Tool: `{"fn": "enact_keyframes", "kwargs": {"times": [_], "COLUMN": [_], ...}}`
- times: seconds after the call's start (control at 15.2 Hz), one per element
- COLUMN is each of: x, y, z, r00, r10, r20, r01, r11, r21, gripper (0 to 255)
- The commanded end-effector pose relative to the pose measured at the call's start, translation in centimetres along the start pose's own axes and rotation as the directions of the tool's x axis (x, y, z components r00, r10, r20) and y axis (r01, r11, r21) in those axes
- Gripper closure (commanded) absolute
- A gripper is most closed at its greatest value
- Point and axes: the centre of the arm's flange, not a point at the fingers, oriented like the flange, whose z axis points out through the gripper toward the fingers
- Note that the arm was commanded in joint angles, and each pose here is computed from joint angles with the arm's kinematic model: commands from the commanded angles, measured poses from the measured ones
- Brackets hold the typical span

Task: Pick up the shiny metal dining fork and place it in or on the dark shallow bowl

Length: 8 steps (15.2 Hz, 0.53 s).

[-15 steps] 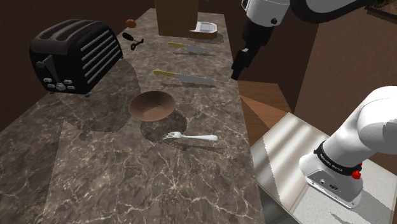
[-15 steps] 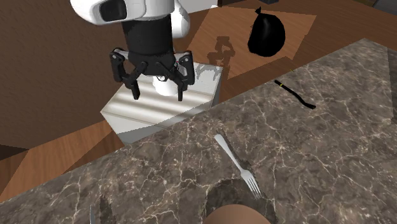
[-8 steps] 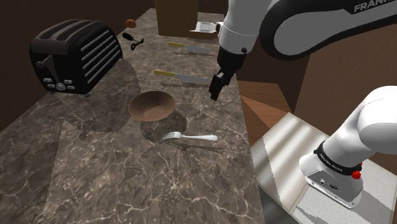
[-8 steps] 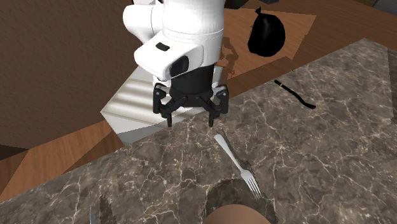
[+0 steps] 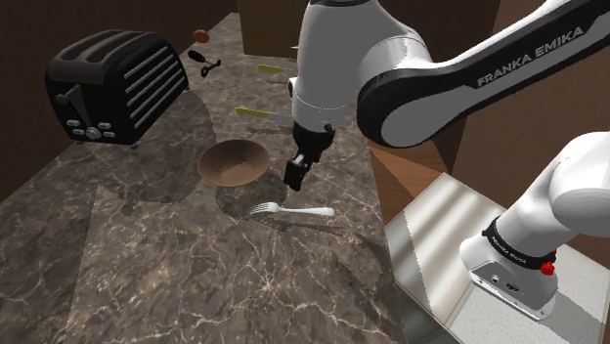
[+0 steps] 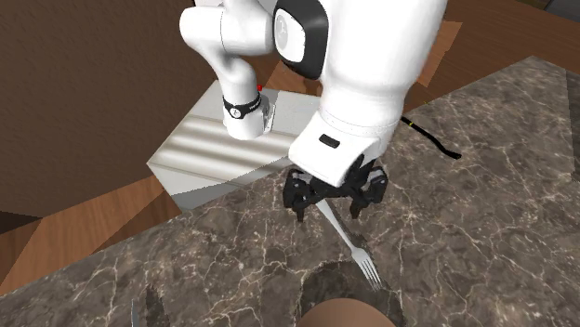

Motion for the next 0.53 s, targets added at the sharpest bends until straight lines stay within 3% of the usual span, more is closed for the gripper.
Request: {"fn": "enact_keyframes", "kwargs": {"times": [0.0,0.26,0.46], "x": [0.8,2.2,2.4], "y": [-2.2,-6.4,-7.0], "z": [1.4,4.4,6.0], "r00": [1.0,0.999,0.999], "r10": [-0.015,-0.047,-0.051], "r20": [-0.001,0.0,0.0], "r01": [0.015,0.047,0.051], "r11": [1.0,0.999,0.999], "r21": [-0.003,-0.01,-0.011], "gripper": [0,0,0]}}
